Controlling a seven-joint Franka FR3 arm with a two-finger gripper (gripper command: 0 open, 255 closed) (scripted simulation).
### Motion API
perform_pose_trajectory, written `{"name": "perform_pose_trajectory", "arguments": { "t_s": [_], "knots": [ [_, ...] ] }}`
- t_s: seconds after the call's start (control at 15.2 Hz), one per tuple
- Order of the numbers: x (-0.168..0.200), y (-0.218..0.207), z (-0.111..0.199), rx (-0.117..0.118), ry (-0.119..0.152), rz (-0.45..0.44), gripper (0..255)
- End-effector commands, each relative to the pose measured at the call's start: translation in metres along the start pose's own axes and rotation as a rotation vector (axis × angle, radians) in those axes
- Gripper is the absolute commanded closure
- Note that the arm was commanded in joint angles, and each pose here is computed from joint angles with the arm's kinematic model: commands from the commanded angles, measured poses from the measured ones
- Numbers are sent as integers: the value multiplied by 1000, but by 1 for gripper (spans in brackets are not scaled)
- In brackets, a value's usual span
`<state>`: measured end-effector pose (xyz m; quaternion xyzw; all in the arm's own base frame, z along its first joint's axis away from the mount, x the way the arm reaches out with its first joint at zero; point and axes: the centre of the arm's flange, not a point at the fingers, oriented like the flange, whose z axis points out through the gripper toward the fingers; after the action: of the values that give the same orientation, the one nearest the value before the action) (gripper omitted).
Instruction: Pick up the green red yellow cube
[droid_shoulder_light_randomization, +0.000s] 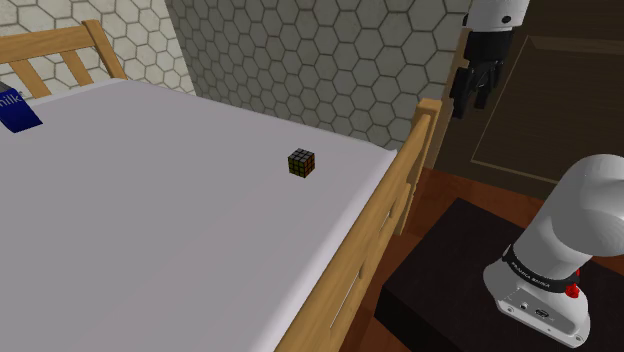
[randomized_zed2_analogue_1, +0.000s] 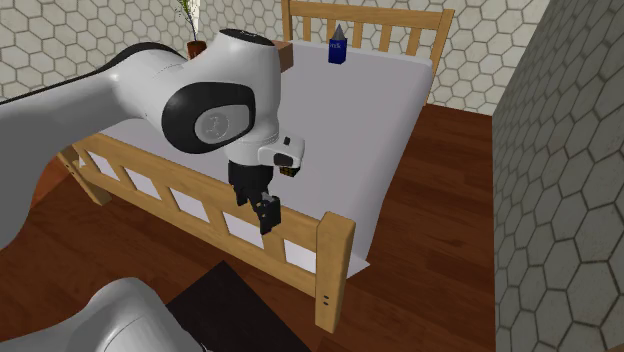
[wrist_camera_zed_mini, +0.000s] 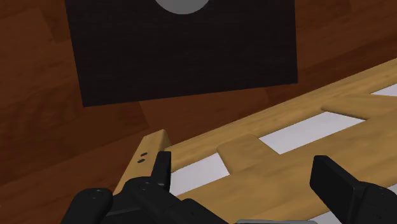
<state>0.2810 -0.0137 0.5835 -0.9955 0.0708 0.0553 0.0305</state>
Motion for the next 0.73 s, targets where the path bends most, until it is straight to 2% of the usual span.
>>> {"name": "perform_pose_trajectory", "arguments": {
  "t_s": [0.0, 0.66],
  "knots": [
    [0, 0, 0, 0, 0, 0, 0],
    [90, -84, 39, -1, 24, -26, 0]
  ]
}}
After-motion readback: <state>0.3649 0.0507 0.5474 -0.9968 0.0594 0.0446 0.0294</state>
